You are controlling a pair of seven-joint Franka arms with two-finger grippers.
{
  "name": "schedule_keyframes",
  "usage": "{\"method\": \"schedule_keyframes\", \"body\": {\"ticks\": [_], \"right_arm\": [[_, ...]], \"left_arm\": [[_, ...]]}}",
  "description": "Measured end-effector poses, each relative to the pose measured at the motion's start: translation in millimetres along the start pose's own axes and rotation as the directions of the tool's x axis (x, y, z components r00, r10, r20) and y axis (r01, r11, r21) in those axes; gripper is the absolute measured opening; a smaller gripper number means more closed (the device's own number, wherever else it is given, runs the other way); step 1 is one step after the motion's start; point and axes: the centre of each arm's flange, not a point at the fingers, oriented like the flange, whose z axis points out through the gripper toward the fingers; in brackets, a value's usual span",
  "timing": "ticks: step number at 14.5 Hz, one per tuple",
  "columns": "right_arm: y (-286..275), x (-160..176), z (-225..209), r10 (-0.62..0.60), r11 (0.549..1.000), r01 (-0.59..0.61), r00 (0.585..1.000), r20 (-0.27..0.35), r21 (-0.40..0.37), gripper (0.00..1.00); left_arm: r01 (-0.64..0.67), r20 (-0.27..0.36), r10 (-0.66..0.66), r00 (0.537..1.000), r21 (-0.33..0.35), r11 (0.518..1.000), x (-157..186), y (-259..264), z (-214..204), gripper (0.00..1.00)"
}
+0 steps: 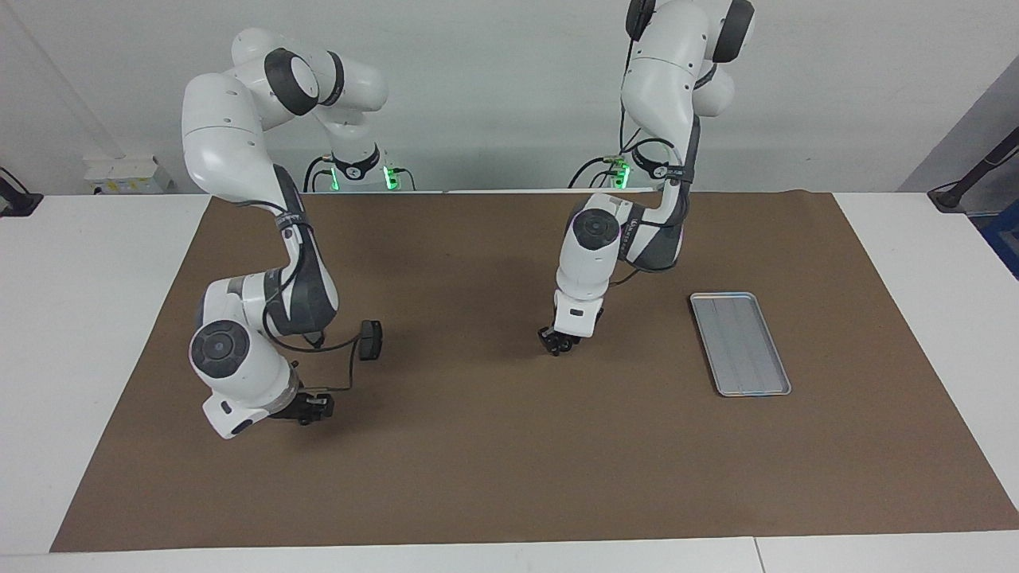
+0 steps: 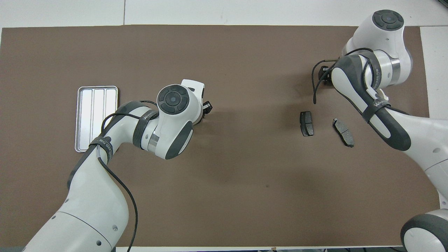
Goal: Pick bearing gear from pile to tray
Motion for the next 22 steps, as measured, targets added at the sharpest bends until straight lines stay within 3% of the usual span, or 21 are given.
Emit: {"method": "schedule_keyframes", "body": {"ticks": [1, 3, 4, 8, 11, 13, 18, 22], "right_arm": [[2, 0, -1, 0.001, 1.000, -0.001, 1.000, -0.002, -0.005, 0.52], [3, 0, -1, 0.002, 1.000, -0.002, 1.000, -0.002, -0.005, 0.50], [5, 0, -2, 0.003, 1.000, -0.003, 1.000, -0.003, -0.010, 0.41], [7, 0, -3, 0.004, 1.000, -0.004, 1.000, -0.003, -0.014, 0.37], [9, 0, -5, 0.007, 1.000, -0.007, 1.000, -0.004, -0.018, 0.24], [9, 0, -5, 0.007, 1.000, -0.007, 1.000, -0.003, -0.019, 0.22], [10, 0, -5, 0.007, 1.000, -0.007, 1.000, -0.003, -0.019, 0.22], [6, -3, -6, 0.004, 1.000, -0.003, 1.000, 0.028, -0.031, 0.22]], "left_arm": [[-0.001, -0.003, 0.001, 1.000, -0.005, 1.000, 0, 2, -4, 0.36], [-0.001, 0.000, 0.001, 1.000, -0.001, 1.000, 0, 2, -1, 0.36], [-0.001, 0.002, 0.001, 1.000, 0.003, 1.000, 0, 1, -1, 0.36], [-0.002, 0.006, 0.002, 1.000, 0.090, 0.996, 30, -18, -19, 0.36], [-0.087, 0.032, 0.083, 0.996, 0.113, 0.990, 90, -87, -71, 0.36], [-0.175, 0.062, 0.169, 0.984, 0.114, 0.978, 119, -152, -94, 0.36], [-0.344, 0.131, 0.331, 0.935, 0.095, 0.934, 169, -276, -79, 0.36], [-0.368, 0.088, 0.361, 0.928, 0.080, 0.926, 165, -287, -60, 0.36]]}}
